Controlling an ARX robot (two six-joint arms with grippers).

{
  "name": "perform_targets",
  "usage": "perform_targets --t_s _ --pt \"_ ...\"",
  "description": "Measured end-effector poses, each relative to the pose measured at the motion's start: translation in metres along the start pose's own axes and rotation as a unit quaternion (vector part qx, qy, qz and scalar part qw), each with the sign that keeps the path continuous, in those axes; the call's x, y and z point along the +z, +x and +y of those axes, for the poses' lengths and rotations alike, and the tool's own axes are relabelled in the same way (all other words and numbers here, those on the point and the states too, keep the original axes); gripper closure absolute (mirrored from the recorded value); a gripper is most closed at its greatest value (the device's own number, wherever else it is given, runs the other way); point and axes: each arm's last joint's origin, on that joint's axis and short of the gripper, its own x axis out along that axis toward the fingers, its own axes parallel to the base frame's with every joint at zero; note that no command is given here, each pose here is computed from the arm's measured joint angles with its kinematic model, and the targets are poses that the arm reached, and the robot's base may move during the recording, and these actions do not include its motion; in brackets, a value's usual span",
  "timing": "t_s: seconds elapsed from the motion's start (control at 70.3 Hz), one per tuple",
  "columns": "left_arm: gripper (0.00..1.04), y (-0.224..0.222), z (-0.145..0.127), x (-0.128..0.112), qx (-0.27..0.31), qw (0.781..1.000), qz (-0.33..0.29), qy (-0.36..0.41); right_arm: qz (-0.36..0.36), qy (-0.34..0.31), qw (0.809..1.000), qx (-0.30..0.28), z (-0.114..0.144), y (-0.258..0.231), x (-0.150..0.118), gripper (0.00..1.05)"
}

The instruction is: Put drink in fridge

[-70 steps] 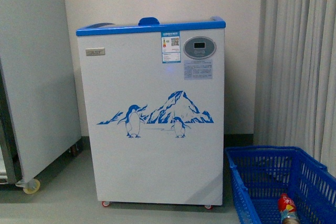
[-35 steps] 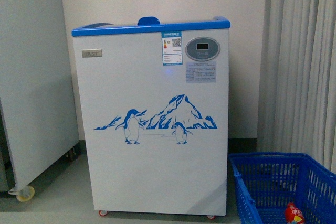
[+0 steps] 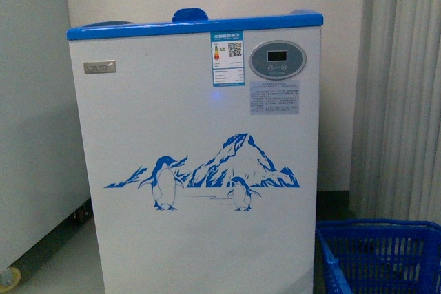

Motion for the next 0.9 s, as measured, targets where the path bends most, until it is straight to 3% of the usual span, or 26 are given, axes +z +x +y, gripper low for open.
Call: perform_targets --t_s 0.896 --pt "0.08 0.0 0.0 0.0 0.0 1.0 0.0 0.0 0.0 0.0 1.0 -0.001 -0.0001 0.0 0.0 0.08"
